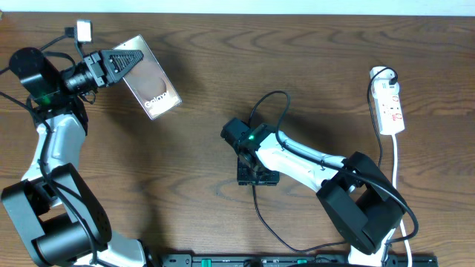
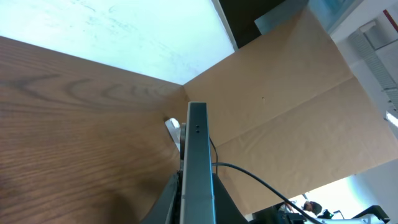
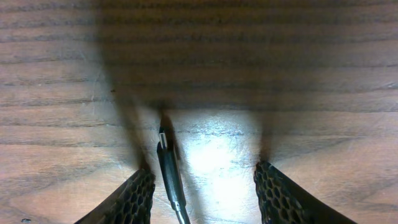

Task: Plug charger to phone and switch on socket
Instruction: 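Close the right gripper on the black cable's plug end, then lift the cable plug with the right gripper, tip pointing up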

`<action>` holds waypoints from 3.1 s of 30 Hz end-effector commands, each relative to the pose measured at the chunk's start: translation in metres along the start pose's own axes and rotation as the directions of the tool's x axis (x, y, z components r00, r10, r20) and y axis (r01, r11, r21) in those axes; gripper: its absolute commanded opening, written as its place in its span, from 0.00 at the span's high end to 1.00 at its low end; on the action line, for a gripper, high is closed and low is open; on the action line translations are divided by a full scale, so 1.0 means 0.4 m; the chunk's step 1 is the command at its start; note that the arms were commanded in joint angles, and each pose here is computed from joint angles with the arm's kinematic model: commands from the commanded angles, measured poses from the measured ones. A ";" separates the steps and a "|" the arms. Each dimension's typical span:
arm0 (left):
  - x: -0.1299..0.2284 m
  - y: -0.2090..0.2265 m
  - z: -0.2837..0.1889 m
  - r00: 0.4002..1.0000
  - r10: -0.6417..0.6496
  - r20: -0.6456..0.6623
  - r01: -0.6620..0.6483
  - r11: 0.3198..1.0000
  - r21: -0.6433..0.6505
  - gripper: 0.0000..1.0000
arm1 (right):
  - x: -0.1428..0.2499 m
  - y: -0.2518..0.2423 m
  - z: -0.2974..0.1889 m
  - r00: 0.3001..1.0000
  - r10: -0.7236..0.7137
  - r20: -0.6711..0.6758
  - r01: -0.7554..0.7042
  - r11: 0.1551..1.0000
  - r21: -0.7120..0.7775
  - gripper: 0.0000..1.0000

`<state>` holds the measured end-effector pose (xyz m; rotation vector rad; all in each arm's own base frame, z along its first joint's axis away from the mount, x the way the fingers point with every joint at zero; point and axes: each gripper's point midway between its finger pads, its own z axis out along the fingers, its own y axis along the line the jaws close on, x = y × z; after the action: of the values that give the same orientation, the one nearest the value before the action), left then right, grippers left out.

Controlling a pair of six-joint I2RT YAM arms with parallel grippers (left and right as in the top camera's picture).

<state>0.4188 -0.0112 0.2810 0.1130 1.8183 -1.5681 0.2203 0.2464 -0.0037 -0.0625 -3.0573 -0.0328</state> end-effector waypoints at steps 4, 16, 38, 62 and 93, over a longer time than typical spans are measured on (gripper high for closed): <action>0.000 -0.026 0.001 0.999 0.050 -0.019 -0.049 0.999 0.016 0.93 | 0.001 0.001 0.032 1.000 -0.002 -0.014 0.002 1.000 0.007 0.48; 0.000 -0.026 0.001 0.999 0.050 -0.019 -0.049 0.999 0.016 0.93 | -0.005 0.001 0.031 1.000 0.003 -0.010 -0.003 1.000 0.002 0.71; 0.000 -0.026 0.001 0.999 0.050 -0.019 -0.049 0.999 0.016 0.93 | 0.006 0.005 0.031 0.999 0.004 -0.034 -0.004 1.000 -0.010 0.99; 0.000 -0.026 0.001 0.999 0.049 -0.019 -0.049 0.999 0.016 0.93 | 0.160 0.350 -0.258 0.617 -0.678 0.401 0.544 -0.001 -0.839 0.99; 0.000 -0.026 0.001 0.999 0.050 -0.019 -0.049 0.999 0.016 0.92 | -0.007 -0.031 -0.012 0.949 -0.248 -0.196 0.181 0.935 -0.304 0.99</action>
<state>0.4188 -0.0112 0.2810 0.1184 1.8163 -1.5639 0.2147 0.2590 0.0106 0.3584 -2.7135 -0.6605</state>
